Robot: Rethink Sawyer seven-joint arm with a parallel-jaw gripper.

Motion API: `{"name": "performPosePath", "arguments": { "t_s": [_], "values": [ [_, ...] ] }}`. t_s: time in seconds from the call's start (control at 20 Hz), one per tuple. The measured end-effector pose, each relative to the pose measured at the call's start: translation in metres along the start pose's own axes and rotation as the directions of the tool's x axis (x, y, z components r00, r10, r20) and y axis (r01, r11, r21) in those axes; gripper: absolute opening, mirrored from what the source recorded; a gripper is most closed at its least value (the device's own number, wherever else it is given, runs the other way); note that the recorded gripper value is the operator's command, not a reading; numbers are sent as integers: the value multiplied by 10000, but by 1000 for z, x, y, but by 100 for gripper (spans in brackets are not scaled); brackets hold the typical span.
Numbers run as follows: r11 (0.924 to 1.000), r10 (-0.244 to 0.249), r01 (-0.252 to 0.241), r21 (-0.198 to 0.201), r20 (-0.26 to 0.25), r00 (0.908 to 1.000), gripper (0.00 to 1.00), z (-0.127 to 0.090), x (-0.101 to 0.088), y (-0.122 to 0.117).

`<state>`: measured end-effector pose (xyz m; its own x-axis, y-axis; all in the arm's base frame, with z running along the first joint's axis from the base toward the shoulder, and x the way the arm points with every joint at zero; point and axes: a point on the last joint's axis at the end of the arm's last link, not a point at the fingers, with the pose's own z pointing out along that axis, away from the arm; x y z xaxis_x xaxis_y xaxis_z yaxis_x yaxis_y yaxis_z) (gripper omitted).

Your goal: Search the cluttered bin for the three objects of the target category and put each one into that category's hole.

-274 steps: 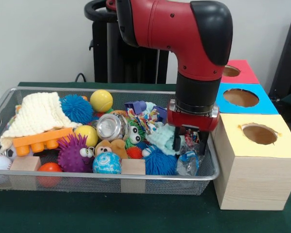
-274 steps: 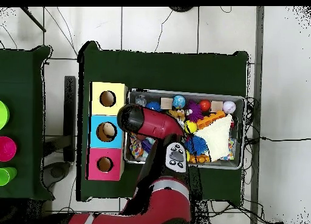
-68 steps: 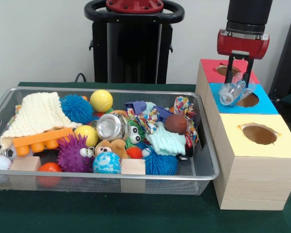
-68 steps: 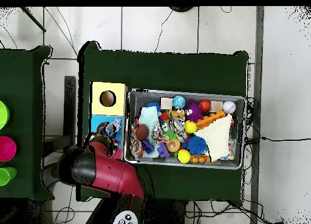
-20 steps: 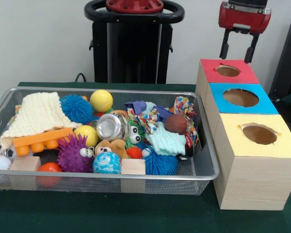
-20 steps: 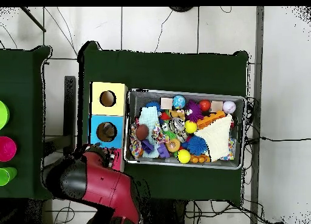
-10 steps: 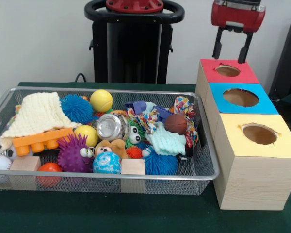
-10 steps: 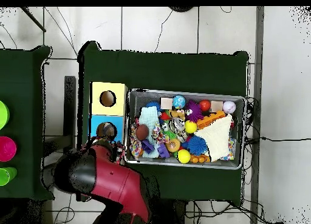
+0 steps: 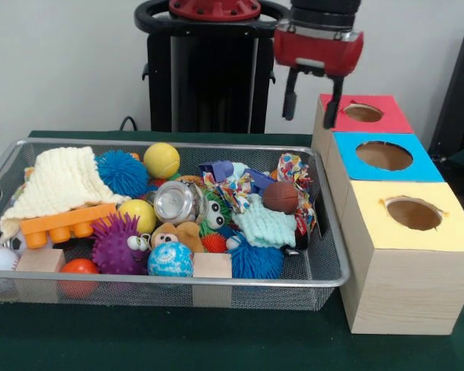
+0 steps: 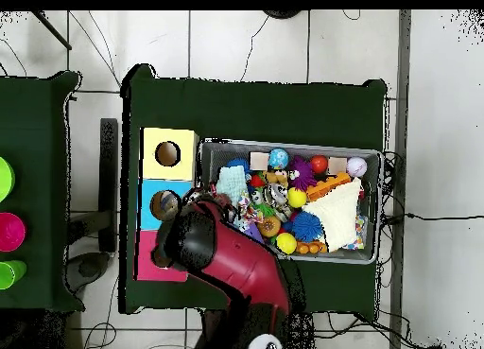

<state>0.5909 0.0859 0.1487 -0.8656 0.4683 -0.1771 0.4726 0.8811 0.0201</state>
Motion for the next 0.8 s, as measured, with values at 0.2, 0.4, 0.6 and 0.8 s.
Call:
{"name": "performPosePath", "arguments": {
  "t_s": [0.2,0.4,0.6,0.8],
  "values": [
    [9997,228,-224,-121,367,9991,100,14,-23,-22],
    [9996,92,-81,-258,431,9990,100,28,-26,-40],
    [9993,-105,115,-365,273,9996,100,38,-19,-54],
    [9979,-442,437,-477,-105,9990,100,46,-7,-77]
  ]
}}
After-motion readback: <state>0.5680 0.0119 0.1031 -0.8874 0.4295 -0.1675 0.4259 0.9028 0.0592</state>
